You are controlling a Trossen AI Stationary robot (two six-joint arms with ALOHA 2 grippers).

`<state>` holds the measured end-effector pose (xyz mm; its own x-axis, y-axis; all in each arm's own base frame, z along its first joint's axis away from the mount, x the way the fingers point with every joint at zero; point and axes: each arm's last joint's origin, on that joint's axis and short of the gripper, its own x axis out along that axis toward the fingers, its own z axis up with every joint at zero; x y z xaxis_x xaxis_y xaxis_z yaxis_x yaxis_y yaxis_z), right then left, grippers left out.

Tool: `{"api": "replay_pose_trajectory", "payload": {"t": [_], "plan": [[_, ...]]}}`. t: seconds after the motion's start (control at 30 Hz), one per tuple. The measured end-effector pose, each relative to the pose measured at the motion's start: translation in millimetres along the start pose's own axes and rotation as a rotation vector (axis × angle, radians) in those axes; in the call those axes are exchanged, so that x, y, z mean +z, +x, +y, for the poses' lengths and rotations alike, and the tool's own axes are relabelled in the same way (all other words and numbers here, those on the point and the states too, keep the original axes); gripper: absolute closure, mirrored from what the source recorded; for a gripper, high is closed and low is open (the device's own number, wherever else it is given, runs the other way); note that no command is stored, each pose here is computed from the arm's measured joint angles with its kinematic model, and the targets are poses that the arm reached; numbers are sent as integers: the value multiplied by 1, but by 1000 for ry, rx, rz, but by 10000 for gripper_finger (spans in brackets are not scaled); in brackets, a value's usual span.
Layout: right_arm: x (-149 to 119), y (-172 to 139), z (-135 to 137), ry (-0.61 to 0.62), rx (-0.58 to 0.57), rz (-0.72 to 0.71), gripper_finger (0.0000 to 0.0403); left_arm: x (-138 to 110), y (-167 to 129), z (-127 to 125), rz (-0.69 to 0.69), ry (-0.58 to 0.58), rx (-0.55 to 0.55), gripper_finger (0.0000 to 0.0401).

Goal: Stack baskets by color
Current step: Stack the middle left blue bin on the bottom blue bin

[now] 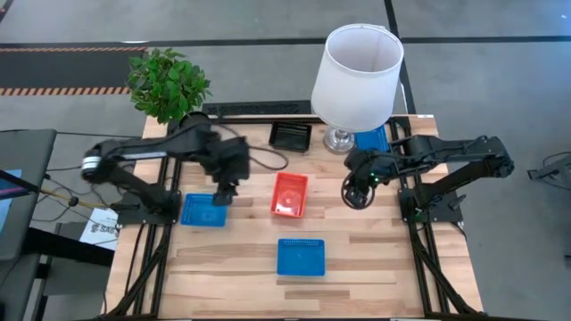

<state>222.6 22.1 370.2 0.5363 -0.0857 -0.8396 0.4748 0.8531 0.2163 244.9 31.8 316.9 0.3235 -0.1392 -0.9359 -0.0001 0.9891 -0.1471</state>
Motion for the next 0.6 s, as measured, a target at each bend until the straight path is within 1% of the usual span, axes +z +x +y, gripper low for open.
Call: {"api": "replay_pose_trajectory", "payload": {"t": [0.13, 0.3, 0.5, 0.6], "plan": [[0, 0, 0, 5, 3, -5, 226, -32, 19, 5, 3, 2, 62, 241], [1, 0, 1, 13, 7, -10, 226, -58, 51, 18, 82, 16, 76, 241], [1, 0, 1, 30, 6, -9, 226, -76, 72, 25, 177, 9, 78, 241], [1, 0, 1, 32, 6, -9, 226, -81, 79, 26, 189, 26, 81, 241]]}}
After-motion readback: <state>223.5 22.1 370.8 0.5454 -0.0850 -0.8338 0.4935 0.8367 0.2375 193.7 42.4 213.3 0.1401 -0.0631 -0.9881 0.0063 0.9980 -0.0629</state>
